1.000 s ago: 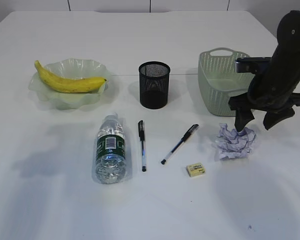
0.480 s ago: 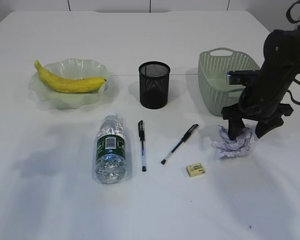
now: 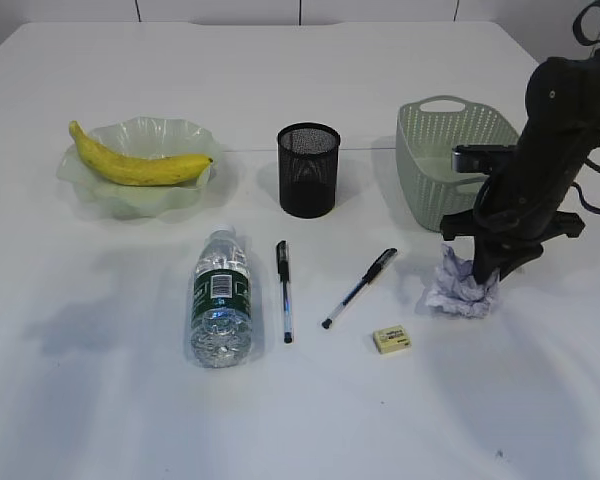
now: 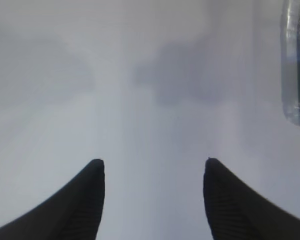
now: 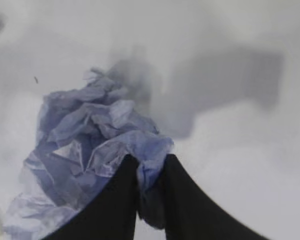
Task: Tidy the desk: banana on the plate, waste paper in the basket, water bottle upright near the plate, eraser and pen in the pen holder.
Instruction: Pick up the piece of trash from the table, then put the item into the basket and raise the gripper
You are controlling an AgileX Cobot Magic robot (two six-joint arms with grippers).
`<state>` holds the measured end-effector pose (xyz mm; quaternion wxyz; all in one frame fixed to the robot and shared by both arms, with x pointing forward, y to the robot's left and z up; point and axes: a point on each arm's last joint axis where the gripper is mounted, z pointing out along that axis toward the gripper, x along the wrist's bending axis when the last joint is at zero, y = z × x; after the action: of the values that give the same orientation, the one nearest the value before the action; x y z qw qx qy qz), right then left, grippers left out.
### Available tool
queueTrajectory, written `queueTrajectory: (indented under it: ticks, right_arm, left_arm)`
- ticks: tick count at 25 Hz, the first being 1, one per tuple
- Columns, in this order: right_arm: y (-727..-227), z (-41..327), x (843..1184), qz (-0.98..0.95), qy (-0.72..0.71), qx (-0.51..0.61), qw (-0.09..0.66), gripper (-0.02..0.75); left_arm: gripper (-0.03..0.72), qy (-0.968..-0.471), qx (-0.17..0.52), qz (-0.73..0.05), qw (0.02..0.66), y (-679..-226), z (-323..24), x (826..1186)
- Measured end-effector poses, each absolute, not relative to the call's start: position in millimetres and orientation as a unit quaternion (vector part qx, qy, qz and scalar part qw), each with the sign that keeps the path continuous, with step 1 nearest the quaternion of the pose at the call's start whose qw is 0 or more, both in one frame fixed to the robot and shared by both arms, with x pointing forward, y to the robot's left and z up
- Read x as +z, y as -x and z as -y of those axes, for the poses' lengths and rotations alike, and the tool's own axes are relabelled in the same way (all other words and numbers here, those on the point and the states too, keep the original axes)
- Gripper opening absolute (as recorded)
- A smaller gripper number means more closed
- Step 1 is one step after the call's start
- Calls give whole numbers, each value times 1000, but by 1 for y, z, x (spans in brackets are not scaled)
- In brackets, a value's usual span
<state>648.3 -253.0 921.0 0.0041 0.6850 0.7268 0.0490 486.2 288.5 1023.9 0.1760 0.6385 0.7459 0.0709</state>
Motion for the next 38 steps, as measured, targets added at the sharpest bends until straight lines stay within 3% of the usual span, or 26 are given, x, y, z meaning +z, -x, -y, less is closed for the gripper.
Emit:
queueTrajectory:
  ticks: [6, 10, 23, 28, 32, 38]
  right_arm:
    - [-642, 250, 922, -744, -667, 41, -29, 68]
    - [-638, 248, 947, -749, -659, 67, -25, 56]
    - [-650, 247, 1066, -742, -637, 188, 96, 48]
    - [-665, 255, 1100, -703, -649, 222, 188, 45]
    - [-679, 259, 1100, -682, -656, 229, 226, 44]
    - [-702, 261, 1069, -661, -671, 229, 246, 43]
  left_arm:
    - [444, -638, 74, -745, 180, -487, -289, 1024]
    - [444, -638, 74, -745, 180, -487, -289, 1024]
    - [444, -636, 83, -744, 187, -489, -289, 1025]
    - [444, -636, 83, -744, 187, -489, -289, 1025]
    - [444, -636, 83, -744, 187, -489, -289, 1025]
    - [444, -636, 82, -744, 186, -489, -289, 1025]
